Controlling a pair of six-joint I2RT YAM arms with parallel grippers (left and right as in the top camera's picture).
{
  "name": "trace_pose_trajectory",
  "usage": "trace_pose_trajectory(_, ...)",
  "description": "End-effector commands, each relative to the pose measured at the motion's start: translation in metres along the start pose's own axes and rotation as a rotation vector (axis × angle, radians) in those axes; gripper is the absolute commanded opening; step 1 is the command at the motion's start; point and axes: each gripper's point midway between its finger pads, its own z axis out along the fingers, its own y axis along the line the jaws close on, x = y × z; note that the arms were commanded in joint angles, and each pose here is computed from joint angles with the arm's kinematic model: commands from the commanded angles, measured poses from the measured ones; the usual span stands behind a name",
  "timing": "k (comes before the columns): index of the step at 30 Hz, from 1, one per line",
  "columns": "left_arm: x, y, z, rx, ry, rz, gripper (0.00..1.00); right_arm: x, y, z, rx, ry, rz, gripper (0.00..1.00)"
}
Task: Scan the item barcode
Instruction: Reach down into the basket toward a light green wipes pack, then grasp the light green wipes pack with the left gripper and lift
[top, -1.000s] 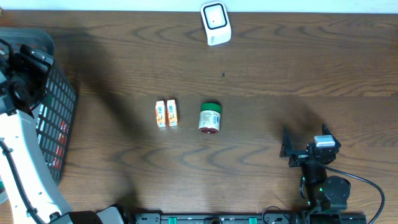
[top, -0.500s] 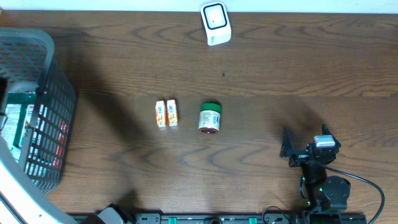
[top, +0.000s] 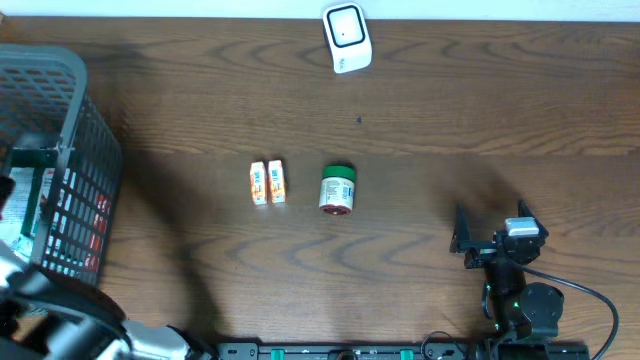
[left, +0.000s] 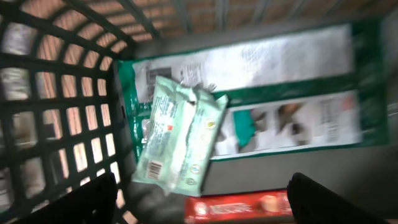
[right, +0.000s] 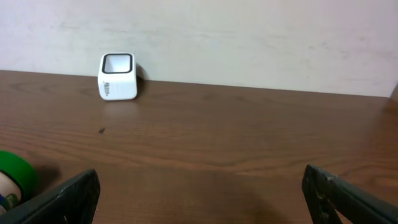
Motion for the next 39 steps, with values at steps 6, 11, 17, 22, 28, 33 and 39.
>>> trace_pose_trajectory(6, 0.02, 0.013, 0.055, -0.067, 0.189, 0.123, 0.93, 0.0, -0.001, 0.0, 0.005, 0.0, 0.012, 0.99)
trace_pose_trajectory(11, 0.027, 0.013, 0.073, -0.023, 0.266, 0.125, 0.95, 0.0, -0.001, 0.0, 0.005, 0.0, 0.012, 0.99)
trace_pose_trajectory(17, 0.037, 0.019, 0.087, 0.004, 0.312, 0.105, 0.96, 0.0, -0.001, 0.0, 0.005, 0.0, 0.012, 0.99)
trace_pose_trajectory(22, 0.047, 0.025, 0.103, 0.006, 0.331, 0.085, 0.95, 0.0, -0.001, 0.0, 0.005, 0.0, 0.012, 0.99)
trace_pose_trajectory(28, 0.054, 0.024, 0.121, 0.012, 0.313, 0.08, 0.95, 0.0, -0.001, 0.0, 0.005, 0.0, 0.012, 0.99)
trace_pose_trajectory(33, 0.065, 0.002, 0.125, 0.14, 0.347, 0.062, 0.86, 0.0, -0.001, 0.0, 0.005, 0.0, 0.012, 0.99)
trace_pose_trajectory(39, 0.056, -0.01, 0.111, 0.216, 0.31, 0.071, 0.74, 0.0, -0.001, 0.0, 0.005, 0.0, 0.012, 0.99)
